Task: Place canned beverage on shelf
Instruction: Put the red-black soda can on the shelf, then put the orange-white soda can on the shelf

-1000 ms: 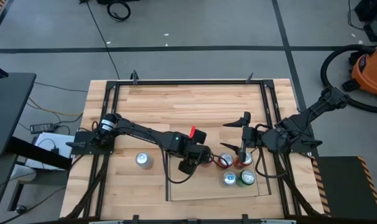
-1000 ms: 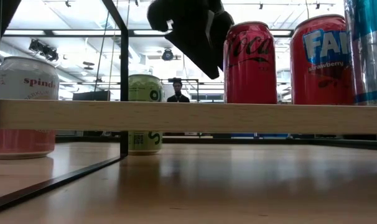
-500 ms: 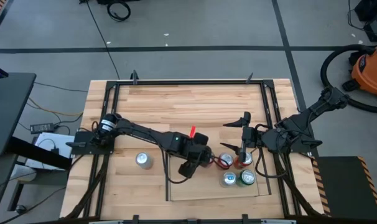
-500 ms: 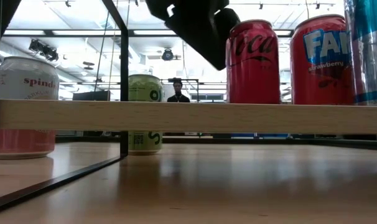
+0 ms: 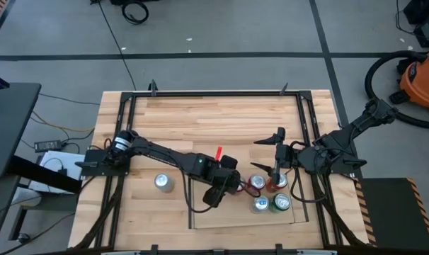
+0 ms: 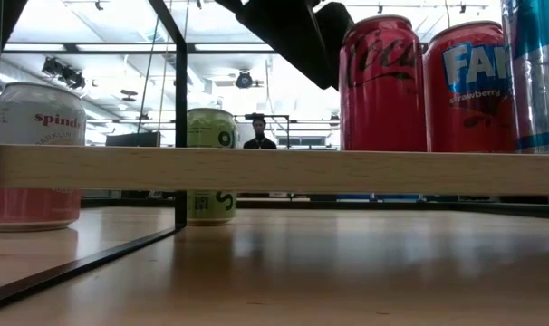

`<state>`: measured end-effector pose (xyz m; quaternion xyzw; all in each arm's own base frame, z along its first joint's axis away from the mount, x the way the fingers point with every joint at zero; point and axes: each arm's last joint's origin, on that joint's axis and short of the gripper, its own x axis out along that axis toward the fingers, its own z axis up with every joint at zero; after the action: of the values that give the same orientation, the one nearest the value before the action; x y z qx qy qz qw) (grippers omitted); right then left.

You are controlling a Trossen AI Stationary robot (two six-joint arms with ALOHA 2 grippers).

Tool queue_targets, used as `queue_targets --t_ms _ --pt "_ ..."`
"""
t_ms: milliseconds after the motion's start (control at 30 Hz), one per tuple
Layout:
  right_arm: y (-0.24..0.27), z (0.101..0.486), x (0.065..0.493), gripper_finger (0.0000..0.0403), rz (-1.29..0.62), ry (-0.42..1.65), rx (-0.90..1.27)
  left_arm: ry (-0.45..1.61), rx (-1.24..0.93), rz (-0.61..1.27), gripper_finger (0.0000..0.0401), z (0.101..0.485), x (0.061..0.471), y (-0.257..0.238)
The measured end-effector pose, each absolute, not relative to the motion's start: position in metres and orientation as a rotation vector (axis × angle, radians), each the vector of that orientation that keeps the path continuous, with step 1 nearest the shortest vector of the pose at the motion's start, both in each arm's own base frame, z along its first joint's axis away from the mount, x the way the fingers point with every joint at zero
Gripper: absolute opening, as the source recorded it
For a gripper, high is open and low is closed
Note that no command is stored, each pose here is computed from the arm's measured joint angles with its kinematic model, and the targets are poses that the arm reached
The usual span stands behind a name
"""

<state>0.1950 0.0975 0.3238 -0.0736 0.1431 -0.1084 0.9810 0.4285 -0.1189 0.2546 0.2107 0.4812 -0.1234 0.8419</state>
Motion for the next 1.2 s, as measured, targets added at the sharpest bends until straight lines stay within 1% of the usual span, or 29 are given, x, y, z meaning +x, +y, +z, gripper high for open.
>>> queue_targets --t_ms 167,267,333,567,667,767,867,1000,1100,1200 --pt "0.097 0.324 0.195 0.0348 -0.218 0.288 -0.148 1.034 0.478 -0.213 0.0385 0.254 0.427 -0.117" --pt "0.097 0.324 0.195 0.0348 -0.218 0.288 -0.148 1.094 0.525 -0.170 0.0385 0.256 0.419 -0.115" --pt "0.097 0.324 0.195 0.0348 -0.218 0.288 -0.148 1.115 0.515 -0.141 0.0385 0.263 0.412 -0.112" --pt "0.097 0.324 0.195 0.0348 -0.218 0.287 -0.147 1.158 0.339 -0.002 0.0385 0.291 0.392 -0.093" --pt "0.097 0.324 0.195 0.0348 -0.219 0.286 -0.144 1.190 0.260 0.069 0.0385 0.295 0.387 -0.082" --pt "0.097 0.324 0.195 0.0348 -0.218 0.286 -0.139 1.249 0.200 0.101 0.0385 0.298 0.379 -0.074" --pt "0.098 0.323 0.195 0.0348 -0.210 0.292 -0.138 1.310 0.189 0.119 0.0385 0.306 0.365 -0.072" --pt "0.099 0.322 0.193 0.0348 -0.205 0.303 -0.141 1.272 0.159 0.163 0.0385 0.331 0.342 -0.075" --pt "0.100 0.322 0.193 0.0348 -0.203 0.303 -0.142 1.168 0.108 0.213 0.0385 0.358 0.322 -0.078" --pt "0.100 0.322 0.193 0.0348 -0.206 0.303 -0.142 1.091 0.043 0.246 0.0385 0.376 0.302 -0.084"
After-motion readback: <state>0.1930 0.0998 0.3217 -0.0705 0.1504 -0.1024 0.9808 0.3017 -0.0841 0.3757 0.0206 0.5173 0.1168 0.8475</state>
